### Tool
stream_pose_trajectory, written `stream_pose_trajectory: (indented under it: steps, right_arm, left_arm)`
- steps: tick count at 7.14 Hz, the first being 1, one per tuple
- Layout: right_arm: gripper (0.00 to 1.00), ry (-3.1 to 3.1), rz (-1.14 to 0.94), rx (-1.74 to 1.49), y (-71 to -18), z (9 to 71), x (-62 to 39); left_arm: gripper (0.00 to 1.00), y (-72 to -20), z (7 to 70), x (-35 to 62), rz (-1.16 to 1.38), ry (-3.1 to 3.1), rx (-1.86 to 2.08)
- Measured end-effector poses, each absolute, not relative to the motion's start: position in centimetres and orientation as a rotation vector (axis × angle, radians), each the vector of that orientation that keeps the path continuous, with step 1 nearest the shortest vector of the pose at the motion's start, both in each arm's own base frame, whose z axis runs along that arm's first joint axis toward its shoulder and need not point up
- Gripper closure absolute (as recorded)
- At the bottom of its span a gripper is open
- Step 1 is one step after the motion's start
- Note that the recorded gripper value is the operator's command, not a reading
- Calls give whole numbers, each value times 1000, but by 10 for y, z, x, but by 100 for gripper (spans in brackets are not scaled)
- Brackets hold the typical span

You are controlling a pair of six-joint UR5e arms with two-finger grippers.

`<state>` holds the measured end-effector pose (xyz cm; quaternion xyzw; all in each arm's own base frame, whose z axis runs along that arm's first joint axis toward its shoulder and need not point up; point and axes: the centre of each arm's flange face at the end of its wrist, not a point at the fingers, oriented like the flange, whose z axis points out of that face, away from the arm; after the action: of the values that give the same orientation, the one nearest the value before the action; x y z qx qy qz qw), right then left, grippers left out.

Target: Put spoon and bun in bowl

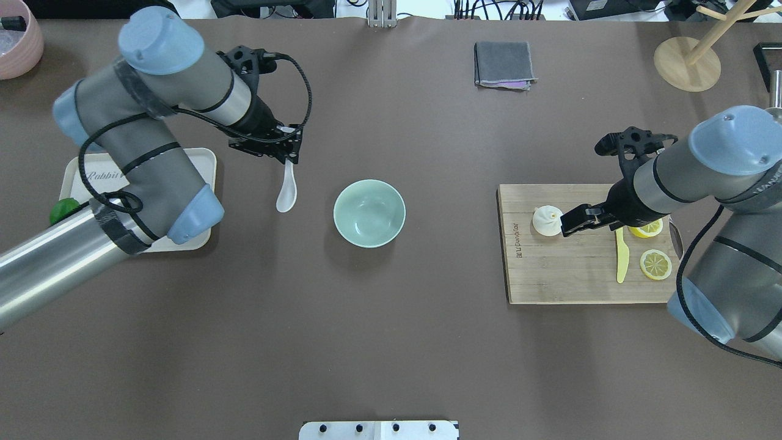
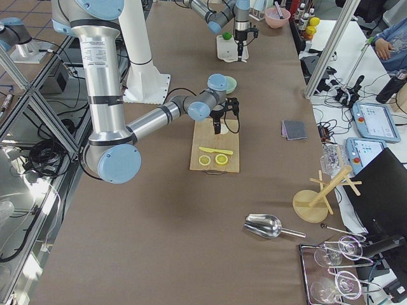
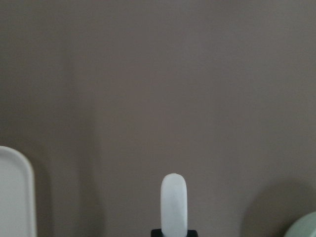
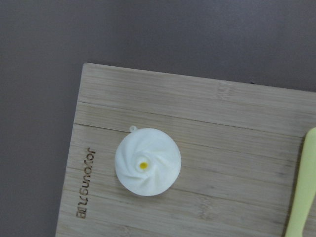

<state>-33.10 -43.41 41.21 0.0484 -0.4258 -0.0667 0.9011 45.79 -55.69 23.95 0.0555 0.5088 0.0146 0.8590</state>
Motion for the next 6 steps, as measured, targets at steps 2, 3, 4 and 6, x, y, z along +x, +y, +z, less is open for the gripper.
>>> stream_pose_trajectory:
  steps: [2,3,4,6]
  right_arm:
    - [4,-863,-152,113,-441,413,-350]
    - [4,-858,-154,116,-442,413,-353]
    - [4,-856,-159,117,-441,414,-356]
    - [6,-850,-164,122,-439,413,-363]
  left_arm:
    - [100,-550,192,513,11,1069,145]
    - [100,-549,179,531,-1,1060,167]
    - [100,-549,173,542,-7,1054,182]
    - [100,-549,172,549,-7,1057,196]
